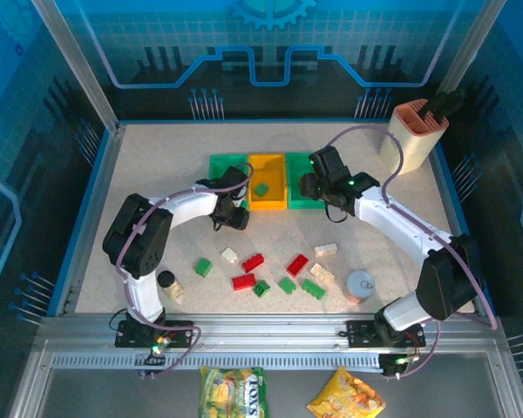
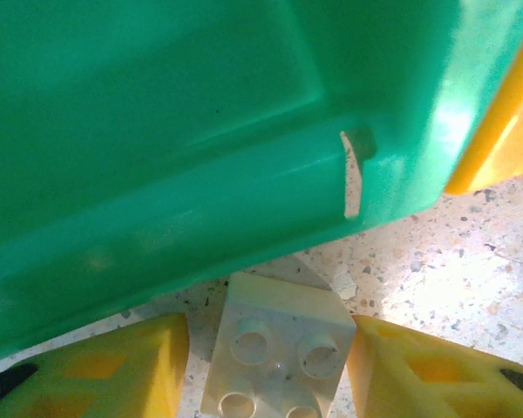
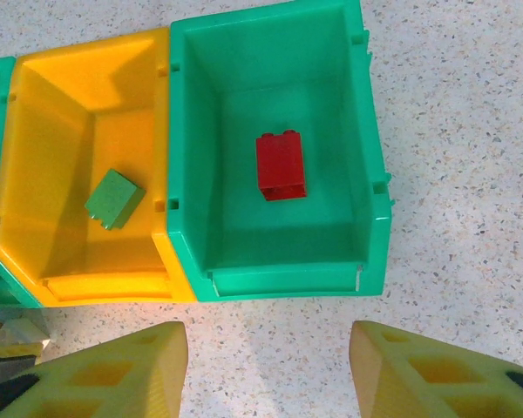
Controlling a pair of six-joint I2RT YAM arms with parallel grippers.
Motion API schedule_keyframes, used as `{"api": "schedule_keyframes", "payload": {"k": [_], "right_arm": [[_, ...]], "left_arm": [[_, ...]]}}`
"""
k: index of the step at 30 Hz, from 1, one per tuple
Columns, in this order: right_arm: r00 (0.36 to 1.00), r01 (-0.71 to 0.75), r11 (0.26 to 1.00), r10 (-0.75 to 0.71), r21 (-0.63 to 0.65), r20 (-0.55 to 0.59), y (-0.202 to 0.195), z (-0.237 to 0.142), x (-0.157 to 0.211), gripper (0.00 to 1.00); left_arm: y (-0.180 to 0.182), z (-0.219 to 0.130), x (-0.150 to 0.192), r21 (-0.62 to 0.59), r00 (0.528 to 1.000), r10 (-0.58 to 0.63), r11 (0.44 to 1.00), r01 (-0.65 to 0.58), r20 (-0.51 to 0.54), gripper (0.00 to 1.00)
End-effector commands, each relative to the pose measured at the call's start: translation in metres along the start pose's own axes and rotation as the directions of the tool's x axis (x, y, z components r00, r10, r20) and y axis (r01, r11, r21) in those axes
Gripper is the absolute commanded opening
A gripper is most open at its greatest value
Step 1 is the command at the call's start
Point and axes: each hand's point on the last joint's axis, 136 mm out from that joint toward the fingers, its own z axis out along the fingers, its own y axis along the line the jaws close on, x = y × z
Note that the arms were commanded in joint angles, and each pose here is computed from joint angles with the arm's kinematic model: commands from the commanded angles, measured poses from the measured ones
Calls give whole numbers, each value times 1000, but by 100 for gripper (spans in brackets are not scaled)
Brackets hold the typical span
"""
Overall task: Sort the legos into containers by color
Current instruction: Pick up the lego from the center of the table.
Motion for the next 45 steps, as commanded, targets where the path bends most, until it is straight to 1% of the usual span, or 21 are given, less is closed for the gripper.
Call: {"api": "schedule_keyframes", "payload": {"k": [1, 11, 16, 22, 28, 36, 45], "right_arm": [[1000, 4, 1000, -4, 21, 11, -10, -8, -4, 52], [1000, 2, 1000, -2, 11, 16, -8, -12, -6, 52], [1000, 2, 1000, -2, 7, 19, -7, -14, -7, 52], [1000, 2, 1000, -2, -1, 15, -5, -12, -7, 52], [1000, 5, 1000, -5, -8, 18, -4, -14, -8, 52], [1000, 11, 1000, -11, -12, 18, -2, -14, -10, 52], [1000, 15, 1000, -15, 0, 18, -6, -17, -8, 52]], "left_arm": [[-8, -1, -7, 19, 1000, 28, 999, -28, 14, 48], [-8, -6, -6, 20, 1000, 17, 1000, -17, 20, 40], [-8, -10, -4, 8, 1000, 18, 1000, -18, 23, 39], [-6, -23, -2, 3, 999, -16, 1000, 16, 39, 38], [-2, -43, -5, -9, 995, -61, 998, 62, 81, 37], [9, -70, -26, -39, 985, -99, 994, 106, 143, 36], [26, -70, -59, -27, 968, -175, 983, 182, 183, 35]]}}
